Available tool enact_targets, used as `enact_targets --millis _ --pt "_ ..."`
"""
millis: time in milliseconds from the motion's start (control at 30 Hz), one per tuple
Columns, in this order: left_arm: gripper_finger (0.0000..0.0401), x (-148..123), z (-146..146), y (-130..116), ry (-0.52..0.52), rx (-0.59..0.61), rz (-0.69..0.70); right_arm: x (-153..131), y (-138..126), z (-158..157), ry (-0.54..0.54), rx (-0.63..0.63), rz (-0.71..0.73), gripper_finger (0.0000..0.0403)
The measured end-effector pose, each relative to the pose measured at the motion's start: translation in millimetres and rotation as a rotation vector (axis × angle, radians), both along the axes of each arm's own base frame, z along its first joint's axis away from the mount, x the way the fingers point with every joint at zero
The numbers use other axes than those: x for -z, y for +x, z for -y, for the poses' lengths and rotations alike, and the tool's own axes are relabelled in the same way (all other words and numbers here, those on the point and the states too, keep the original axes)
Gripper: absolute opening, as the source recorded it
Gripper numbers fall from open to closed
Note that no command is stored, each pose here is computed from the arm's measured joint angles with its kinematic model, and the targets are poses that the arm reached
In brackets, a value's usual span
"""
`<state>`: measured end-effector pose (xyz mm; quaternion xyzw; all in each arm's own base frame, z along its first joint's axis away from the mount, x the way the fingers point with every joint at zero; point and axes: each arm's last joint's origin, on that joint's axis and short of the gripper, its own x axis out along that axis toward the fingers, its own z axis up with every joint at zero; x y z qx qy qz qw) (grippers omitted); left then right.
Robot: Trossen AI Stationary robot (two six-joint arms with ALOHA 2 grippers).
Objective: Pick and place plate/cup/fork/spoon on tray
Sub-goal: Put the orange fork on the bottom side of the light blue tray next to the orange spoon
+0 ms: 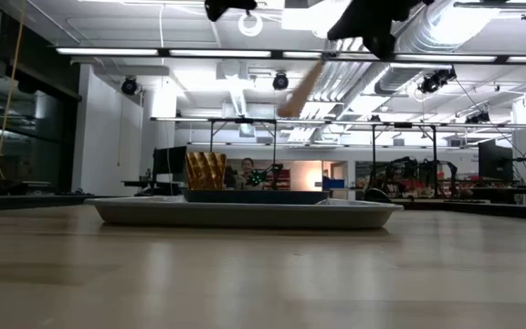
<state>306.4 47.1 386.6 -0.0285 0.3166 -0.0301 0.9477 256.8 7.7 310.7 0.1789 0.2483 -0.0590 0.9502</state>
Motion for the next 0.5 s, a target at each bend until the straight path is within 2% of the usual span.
enact_targets --millis 200,267,367,500 --pt "0.0134 -22.2 -12.2 -26.2 0.009 -0.147 0.080 10.1 -6.6 -7.5 0.013 0.005 -0.067 0.0000" --pt "0.0134 -24.8 -13.8 -31.7 -0.001 -0.172 0.150 14.9 -9.4 -10.6 0.020 0.021 -0.068 0.0000" --pt "0.0134 -16.9 -14.9 -43.0 -0.035 -0.215 0.251 25.2 -19.8 -15.3 0.054 0.059 -0.045 0.0000" --pt "0.0133 5.6 -12.7 -57.5 -0.116 -0.264 0.395 32.1 -36.1 -20.6 0.128 0.130 0.078 0.0000"
